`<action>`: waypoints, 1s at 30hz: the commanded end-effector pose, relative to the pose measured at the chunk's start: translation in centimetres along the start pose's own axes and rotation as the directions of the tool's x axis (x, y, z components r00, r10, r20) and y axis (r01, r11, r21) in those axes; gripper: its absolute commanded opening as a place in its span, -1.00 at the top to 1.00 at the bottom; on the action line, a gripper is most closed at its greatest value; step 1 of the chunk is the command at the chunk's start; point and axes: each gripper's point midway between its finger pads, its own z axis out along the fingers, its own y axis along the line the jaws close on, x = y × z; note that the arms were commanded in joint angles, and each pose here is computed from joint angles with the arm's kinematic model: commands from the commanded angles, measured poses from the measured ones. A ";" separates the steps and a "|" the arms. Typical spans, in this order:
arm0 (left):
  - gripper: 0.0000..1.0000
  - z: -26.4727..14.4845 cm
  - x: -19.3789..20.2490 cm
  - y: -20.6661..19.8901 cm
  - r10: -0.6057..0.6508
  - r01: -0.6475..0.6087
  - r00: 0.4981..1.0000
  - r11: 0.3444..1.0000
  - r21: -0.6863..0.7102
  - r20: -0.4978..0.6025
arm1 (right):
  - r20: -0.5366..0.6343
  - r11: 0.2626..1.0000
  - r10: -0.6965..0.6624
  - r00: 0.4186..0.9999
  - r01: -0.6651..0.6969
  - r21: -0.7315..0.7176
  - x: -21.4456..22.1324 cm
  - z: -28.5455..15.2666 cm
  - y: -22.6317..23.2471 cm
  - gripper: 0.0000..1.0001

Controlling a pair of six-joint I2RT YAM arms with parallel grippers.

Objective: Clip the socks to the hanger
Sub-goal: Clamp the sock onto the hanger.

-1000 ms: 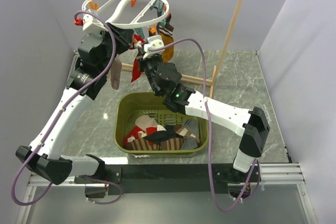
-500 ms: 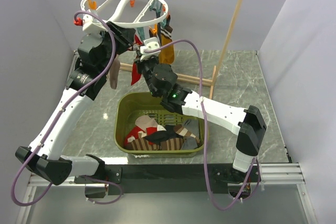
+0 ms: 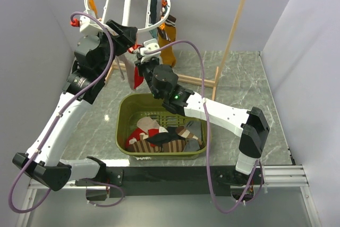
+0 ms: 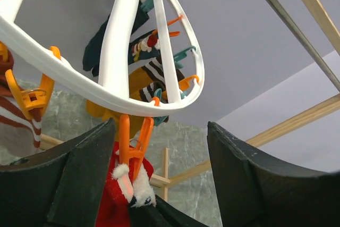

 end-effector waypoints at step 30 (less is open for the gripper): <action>-0.70 -12.1 9.7 3.5 0.244 -0.149 0.916 0.944 0.294 -0.319 | -0.590 0.955 0.103 0.800 -0.247 -0.167 8.0 -20.0 -6.0 -0.46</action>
